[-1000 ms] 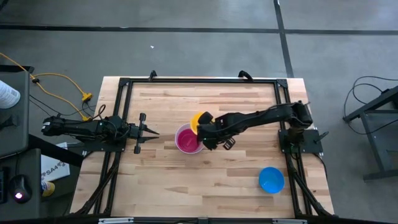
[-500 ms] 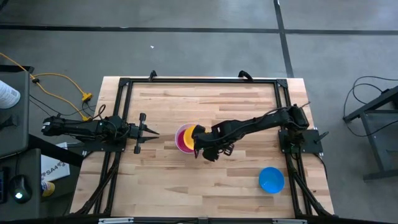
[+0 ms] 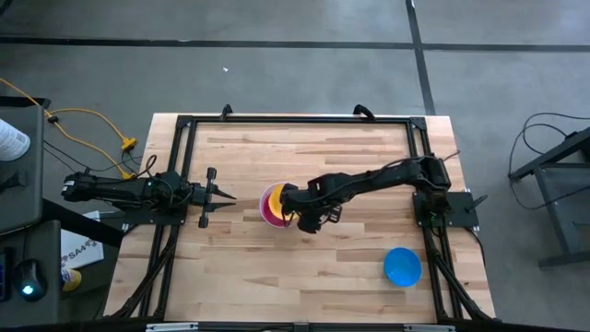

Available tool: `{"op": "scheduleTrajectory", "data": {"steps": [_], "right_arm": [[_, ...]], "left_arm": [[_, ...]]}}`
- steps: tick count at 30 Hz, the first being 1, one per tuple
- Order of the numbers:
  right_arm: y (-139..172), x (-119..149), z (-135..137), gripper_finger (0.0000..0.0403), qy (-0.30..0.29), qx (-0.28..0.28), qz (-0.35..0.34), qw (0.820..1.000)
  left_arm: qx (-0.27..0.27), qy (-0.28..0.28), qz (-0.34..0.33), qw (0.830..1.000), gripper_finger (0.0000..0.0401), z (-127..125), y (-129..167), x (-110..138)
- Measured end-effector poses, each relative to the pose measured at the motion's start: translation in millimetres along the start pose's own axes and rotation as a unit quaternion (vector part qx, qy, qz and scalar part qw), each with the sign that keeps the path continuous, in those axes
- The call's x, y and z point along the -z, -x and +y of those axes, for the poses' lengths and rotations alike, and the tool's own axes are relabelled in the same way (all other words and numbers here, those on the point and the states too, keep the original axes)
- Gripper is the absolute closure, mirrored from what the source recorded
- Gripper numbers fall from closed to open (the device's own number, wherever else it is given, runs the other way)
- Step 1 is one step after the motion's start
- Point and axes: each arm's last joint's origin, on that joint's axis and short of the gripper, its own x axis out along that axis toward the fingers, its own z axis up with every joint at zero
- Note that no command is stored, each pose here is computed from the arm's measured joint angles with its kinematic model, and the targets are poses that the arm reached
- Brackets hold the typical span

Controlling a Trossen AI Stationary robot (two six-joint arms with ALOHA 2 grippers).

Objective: Nest bowls inside each other
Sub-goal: Stack the yellow bowl on the red bowl

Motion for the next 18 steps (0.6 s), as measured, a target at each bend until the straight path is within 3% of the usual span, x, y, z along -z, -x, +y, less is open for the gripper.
{"op": "scheduleTrajectory", "data": {"steps": [7, 18], "right_arm": [[-2.5, 1.1, -7.3, 0.04, 0.0, 0.025, -0.012, 1.0], [-15.5, -0.3, -9.4, 0.04, -0.002, 0.016, -0.025, 1.0]], "left_arm": [[0.0, 0.0, 0.0, 1.0, 0.0336, 0.0, 0.0, 0.0], [0.0, 0.0, 0.0, 1.0, 0.0336, 0.0, 0.0, 0.0]]}}
